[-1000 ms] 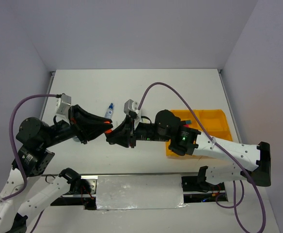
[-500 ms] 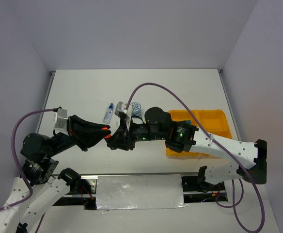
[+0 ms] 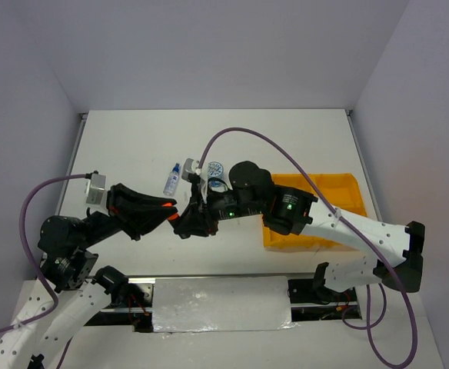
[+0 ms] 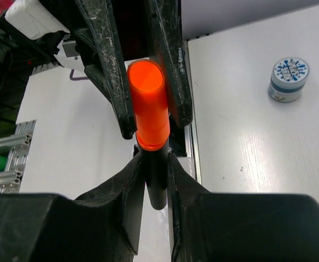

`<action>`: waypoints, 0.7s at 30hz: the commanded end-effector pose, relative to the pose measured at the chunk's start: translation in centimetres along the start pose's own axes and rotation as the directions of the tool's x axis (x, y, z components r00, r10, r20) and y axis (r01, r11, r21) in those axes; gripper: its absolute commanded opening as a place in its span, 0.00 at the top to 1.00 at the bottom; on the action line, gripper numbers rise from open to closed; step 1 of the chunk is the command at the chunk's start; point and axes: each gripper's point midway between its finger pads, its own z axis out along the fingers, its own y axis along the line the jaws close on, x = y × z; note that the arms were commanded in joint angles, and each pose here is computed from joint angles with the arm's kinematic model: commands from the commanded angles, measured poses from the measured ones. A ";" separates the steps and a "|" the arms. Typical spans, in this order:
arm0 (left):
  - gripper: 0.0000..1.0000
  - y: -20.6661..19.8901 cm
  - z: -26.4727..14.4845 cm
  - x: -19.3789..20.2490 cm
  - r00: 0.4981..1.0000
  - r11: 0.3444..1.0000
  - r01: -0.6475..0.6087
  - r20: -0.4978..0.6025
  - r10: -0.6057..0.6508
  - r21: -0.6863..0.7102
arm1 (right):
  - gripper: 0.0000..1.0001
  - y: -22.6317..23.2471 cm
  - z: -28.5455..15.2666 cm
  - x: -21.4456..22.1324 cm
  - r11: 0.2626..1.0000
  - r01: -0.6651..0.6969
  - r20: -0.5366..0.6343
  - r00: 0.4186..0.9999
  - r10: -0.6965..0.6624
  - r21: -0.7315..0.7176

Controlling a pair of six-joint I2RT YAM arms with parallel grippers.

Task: Sort the stationery into containers
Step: Close the pen cap on the pen.

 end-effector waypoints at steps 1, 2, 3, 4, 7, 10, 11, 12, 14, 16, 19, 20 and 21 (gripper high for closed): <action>1.00 0.9 -3.1 10.7 0.895 0.966 0.251 -0.366 -0.254 -0.055 | 1.00 4.8 -6.7 -19.6 0.964 0.262 0.570 0.787 -0.237 0.040; 1.00 0.9 -3.3 11.2 0.888 0.962 0.267 -0.375 -0.268 -0.057 | 1.00 4.8 -6.6 -19.8 0.964 0.264 0.569 0.787 -0.239 0.040; 1.00 1.0 -3.4 11.5 0.881 0.959 0.278 -0.381 -0.280 -0.063 | 1.00 4.6 -6.4 -19.8 0.961 0.273 0.566 0.787 -0.245 0.037; 1.00 1.0 -3.5 11.9 0.871 0.953 0.294 -0.391 -0.298 -0.071 | 1.00 4.9 -6.7 -20.3 0.958 0.284 0.576 0.778 -0.251 0.034; 1.00 1.5 -3.9 13.0 0.856 0.948 0.302 -0.408 -0.318 -0.106 | 1.00 5.0 -7.3 -21.4 0.955 0.293 0.600 0.757 -0.259 0.041; 1.00 1.6 -4.1 13.7 0.846 0.941 0.316 -0.413 -0.338 -0.122 | 1.00 4.8 -7.8 -22.8 0.953 0.298 0.614 0.742 -0.269 0.056; 1.00 1.6 -4.1 13.8 0.843 0.941 0.316 -0.419 -0.336 -0.118 | 1.00 4.8 -7.9 -23.1 0.950 0.306 0.613 0.739 -0.278 0.062; 1.00 1.6 -4.2 14.0 0.840 0.939 0.322 -0.420 -0.343 -0.123 | 1.00 5.0 -8.4 -23.9 0.947 0.313 0.623 0.728 -0.286 0.069; 1.00 1.7 -4.3 14.8 0.828 0.933 0.332 -0.432 -0.358 -0.136 | 1.00 4.7 -8.5 -24.6 0.945 0.316 0.626 0.722 -0.295 0.081; 1.00 1.5 -4.5 16.0 0.801 0.916 0.373 -0.446 -0.398 -0.147 | 1.00 4.6 -8.8 -25.8 0.942 0.326 0.643 0.705 -0.301 0.083; 1.00 1.0 -3.8 16.5 0.797 0.897 0.423 -0.419 -0.435 -0.128 | 1.00 5.3 -8.9 -26.7 0.933 0.355 0.660 0.686 -0.307 0.065; 1.00 0.2 -3.8 17.0 0.783 0.889 0.445 -0.434 -0.445 -0.108 | 1.00 4.8 -8.6 -26.8 0.932 0.355 0.658 0.685 -0.312 0.073; 1.00 -0.2 -3.1 16.4 0.801 0.890 0.449 -0.405 -0.441 -0.081 | 1.00 4.8 -8.5 -26.7 0.930 0.363 0.659 0.685 -0.310 0.060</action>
